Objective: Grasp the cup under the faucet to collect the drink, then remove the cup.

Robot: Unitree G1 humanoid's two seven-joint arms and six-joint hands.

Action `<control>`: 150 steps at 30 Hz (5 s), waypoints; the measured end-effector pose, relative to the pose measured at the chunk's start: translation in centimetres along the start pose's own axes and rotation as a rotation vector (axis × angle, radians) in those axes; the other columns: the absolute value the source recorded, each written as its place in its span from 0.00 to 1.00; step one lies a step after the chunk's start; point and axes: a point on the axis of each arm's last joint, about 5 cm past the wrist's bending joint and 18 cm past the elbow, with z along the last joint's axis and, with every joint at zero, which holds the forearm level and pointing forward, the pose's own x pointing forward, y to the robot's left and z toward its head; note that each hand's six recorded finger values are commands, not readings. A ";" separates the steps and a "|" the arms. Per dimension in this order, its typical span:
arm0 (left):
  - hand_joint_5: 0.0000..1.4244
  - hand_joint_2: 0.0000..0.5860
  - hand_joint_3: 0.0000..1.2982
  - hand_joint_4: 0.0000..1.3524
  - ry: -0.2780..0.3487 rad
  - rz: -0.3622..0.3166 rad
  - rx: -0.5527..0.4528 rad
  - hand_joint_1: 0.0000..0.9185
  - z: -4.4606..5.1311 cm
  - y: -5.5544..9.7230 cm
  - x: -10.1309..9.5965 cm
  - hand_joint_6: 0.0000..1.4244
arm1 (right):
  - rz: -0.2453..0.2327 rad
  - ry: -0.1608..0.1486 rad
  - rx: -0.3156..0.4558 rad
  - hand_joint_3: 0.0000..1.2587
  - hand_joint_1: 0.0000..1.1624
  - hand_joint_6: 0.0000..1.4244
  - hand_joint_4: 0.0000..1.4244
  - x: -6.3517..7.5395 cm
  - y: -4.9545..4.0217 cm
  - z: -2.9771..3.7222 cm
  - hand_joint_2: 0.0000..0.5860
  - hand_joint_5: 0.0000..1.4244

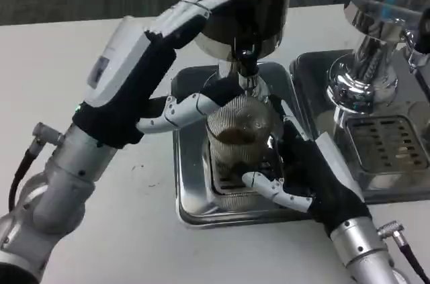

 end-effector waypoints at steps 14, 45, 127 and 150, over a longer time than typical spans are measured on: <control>0.17 0.31 0.18 0.05 0.149 0.168 -0.084 0.00 1.18 1.4 -6.2 0.14 | -0.008 -0.014 0.040 0.00 0.51 0.08 0.00 0.1 0.04 0.03 0.33 0.00; 0.15 0.33 0.15 0.02 0.607 0.066 -0.065 0.00 0.30 -0.7 -14.4 0.11 | 0.030 -0.017 0.126 0.00 0.62 0.11 0.00 2.2 0.88 0.16 0.30 0.00; 0.16 0.35 0.12 0.01 0.600 -0.014 -0.044 0.00 0.56 -2.1 -14.4 0.12 | -0.137 -0.061 0.130 0.40 0.92 0.62 0.35 1.9 3.25 0.50 0.39 0.41; 0.16 0.35 0.13 0.01 0.591 -0.047 -0.062 0.00 0.21 -2.5 -14.0 0.12 | -0.219 -0.097 0.121 0.40 0.93 0.62 0.34 -0.7 1.40 1.25 0.39 0.40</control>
